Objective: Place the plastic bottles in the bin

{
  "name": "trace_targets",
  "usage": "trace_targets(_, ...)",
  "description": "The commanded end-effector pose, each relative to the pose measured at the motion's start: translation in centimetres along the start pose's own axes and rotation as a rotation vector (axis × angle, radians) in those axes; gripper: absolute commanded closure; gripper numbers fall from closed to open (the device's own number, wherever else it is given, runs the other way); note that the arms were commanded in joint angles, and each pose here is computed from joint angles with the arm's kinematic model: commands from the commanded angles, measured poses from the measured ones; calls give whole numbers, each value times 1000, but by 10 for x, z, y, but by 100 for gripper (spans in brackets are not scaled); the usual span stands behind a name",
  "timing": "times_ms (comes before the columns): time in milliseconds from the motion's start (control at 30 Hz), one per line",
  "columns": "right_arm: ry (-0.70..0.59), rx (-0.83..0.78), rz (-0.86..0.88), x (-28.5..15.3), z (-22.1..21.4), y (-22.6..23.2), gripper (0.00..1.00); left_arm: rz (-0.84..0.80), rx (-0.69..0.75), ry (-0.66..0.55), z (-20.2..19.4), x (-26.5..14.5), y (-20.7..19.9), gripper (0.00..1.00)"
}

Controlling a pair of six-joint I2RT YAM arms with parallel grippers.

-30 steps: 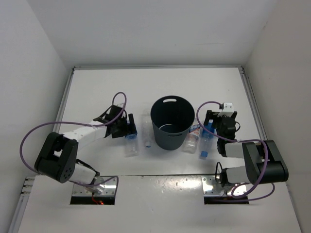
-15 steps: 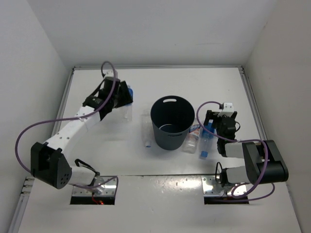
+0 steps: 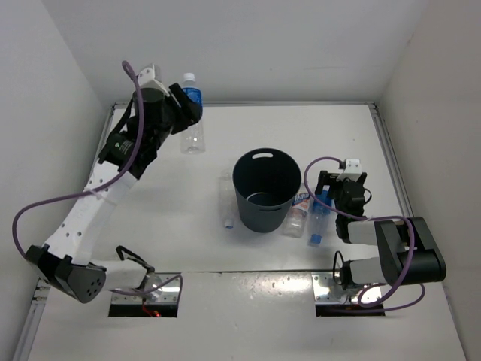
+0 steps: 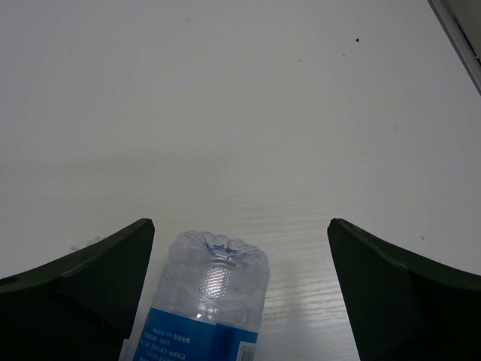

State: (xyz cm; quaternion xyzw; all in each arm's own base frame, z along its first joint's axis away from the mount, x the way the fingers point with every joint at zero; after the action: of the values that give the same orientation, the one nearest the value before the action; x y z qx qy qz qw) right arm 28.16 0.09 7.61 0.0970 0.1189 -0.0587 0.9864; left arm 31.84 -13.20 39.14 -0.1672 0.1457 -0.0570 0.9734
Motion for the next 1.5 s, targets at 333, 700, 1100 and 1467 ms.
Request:
trace_targets(333, -78, 12, 16, 7, 21, 5, 0, -450, -118, -51, -6, -69, -111, 46)
trace_targets(700, -78, 12, 16, 7, 21, 5, 0, -552, -25, 111, -80, -62, -174, 46)
trace_targets(1100, -78, 12, 16, 7, 21, 5, 0, -497, 50, 147, -135, -43, -172, 44)
trace_targets(1467, -78, 12, 16, 7, 21, 5, 0, -456, 95, 173, -155, -35, -162, 14)
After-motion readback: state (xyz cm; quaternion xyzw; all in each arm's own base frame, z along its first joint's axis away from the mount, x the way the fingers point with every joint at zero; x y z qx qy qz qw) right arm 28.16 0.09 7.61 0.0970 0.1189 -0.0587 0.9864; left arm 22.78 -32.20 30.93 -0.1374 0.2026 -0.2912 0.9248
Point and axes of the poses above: each gripper's point midway between its finger pads, its own x axis out along the fingers, its own y axis along the line the jaws close on, z = x × y, the point moved 6 cm from there along -x, back along the fingers, and after that the axes turned 11 degrees about x, right-handed, at the moved point
